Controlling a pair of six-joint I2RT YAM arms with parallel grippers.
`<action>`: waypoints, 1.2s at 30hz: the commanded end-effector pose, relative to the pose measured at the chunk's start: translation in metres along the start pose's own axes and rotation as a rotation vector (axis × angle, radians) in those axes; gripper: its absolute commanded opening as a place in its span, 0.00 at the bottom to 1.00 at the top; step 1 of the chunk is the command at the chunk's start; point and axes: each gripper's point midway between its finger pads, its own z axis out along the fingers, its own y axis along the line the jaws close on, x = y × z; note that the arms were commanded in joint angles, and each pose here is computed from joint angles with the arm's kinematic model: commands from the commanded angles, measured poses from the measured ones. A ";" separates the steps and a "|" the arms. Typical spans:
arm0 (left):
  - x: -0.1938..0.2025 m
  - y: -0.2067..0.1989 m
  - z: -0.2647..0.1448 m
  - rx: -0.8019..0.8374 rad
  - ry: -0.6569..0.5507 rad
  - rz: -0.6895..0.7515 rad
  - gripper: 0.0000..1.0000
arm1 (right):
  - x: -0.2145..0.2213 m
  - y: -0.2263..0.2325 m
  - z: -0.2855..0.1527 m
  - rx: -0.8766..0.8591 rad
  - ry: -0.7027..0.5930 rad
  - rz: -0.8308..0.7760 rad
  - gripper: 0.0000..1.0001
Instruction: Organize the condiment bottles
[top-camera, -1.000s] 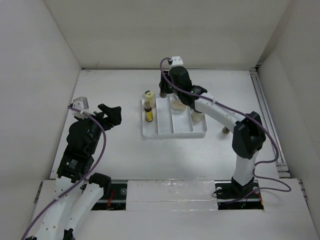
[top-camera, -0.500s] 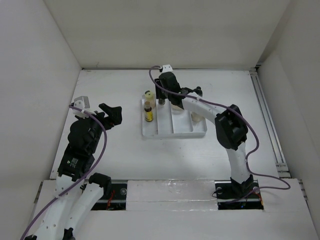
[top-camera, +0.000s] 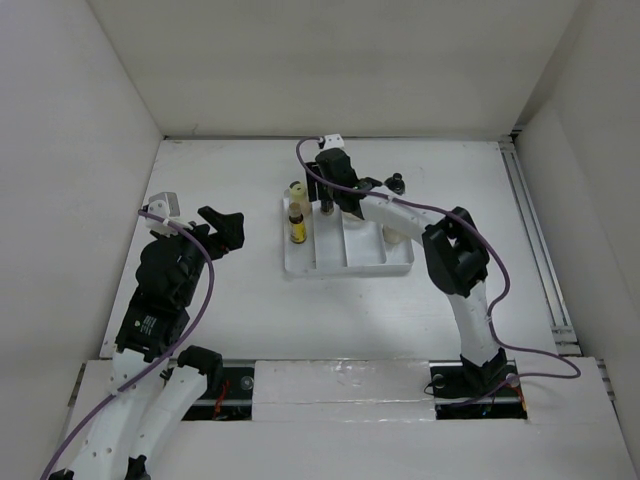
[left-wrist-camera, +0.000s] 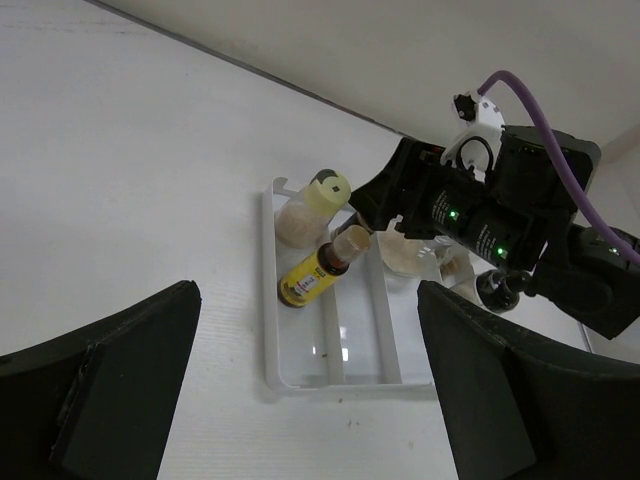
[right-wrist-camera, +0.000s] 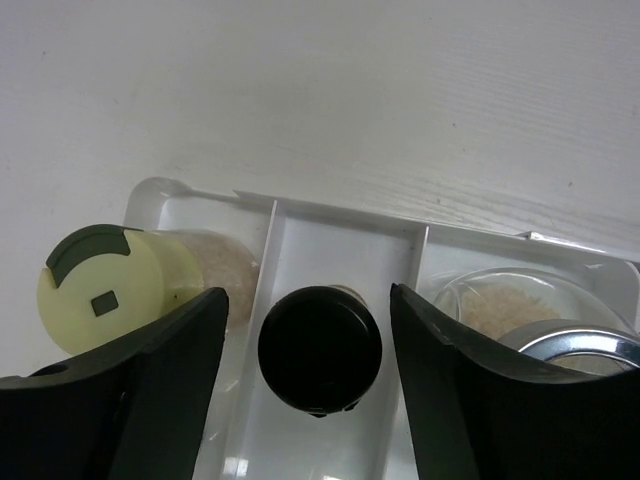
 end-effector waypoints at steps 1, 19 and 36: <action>-0.009 -0.004 0.002 0.017 -0.039 0.003 0.86 | -0.040 0.010 -0.014 -0.019 -0.096 0.033 0.73; -0.014 -0.008 -0.005 0.040 -0.059 -0.001 0.86 | -0.038 -0.165 -0.221 0.367 -0.280 0.339 0.50; -0.024 -0.011 -0.016 0.064 -0.099 -0.010 0.86 | 0.093 -0.286 -0.244 0.581 -0.080 0.537 0.80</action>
